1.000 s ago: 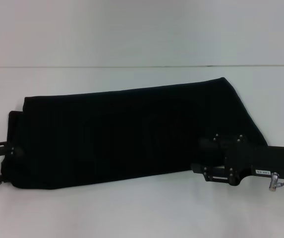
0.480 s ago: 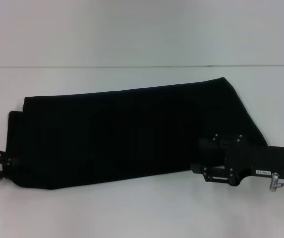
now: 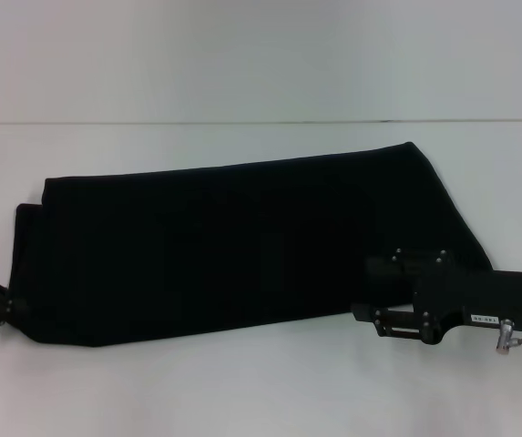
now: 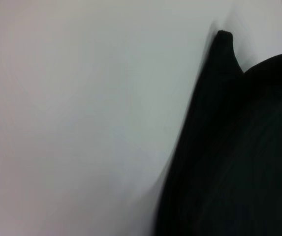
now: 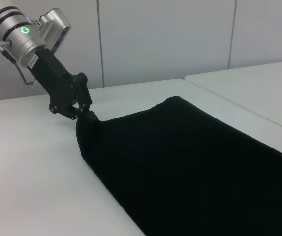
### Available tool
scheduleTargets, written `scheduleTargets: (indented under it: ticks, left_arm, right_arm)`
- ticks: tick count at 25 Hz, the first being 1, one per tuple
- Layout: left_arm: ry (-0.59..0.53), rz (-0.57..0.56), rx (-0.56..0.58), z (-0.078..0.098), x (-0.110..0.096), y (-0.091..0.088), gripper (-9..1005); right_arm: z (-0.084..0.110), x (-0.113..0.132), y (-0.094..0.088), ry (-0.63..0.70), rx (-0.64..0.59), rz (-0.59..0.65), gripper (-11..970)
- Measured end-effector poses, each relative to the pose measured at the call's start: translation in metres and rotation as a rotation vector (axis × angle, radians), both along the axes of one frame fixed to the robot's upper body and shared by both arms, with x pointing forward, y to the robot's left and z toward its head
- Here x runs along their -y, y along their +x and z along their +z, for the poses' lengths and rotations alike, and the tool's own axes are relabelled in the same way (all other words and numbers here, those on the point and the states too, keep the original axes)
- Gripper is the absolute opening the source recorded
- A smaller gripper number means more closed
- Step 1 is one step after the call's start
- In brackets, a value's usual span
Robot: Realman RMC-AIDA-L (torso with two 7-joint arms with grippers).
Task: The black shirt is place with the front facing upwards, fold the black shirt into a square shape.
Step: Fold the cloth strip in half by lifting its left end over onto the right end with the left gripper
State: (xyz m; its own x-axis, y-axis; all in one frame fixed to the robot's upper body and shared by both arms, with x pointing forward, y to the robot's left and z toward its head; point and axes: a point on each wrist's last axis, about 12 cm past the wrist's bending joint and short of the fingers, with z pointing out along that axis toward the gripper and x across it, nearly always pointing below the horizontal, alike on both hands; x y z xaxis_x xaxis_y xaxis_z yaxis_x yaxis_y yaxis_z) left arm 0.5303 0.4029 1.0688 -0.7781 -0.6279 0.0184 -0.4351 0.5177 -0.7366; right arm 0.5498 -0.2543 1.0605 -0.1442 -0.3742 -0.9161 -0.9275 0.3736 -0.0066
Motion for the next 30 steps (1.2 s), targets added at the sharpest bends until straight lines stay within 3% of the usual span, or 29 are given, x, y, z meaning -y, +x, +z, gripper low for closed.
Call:
scheduleTargets:
  ticks: [3,12,19,25,30]
  left_arm:
    - [0.017,0.003,0.015,0.005,-0.005,0.002,36]
    - [0.115,0.080,0.071,0.025,-0.046,-0.002,26]
    - [0.161,0.096,0.102,0.031,-0.059,-0.004,39]
    - [0.091,0.040,0.202,0.047,-0.047,0.009,50]
    - [-0.045,-0.087,0.367,0.084,-0.010,0.044,59]
  right_arm:
    - [0.000,0.001,0.000,-0.001,0.000,0.000,714]
    - [0.000,0.004,-0.002,0.011,-0.007,-0.015,715]
    - [-0.001,0.010,-0.005,0.034,-0.011,-0.051,715]
    - [-0.003,0.019,-0.008,0.065,-0.017,-0.110,714]
    - [-0.007,0.028,-0.013,0.079,-0.024,-0.163,714]
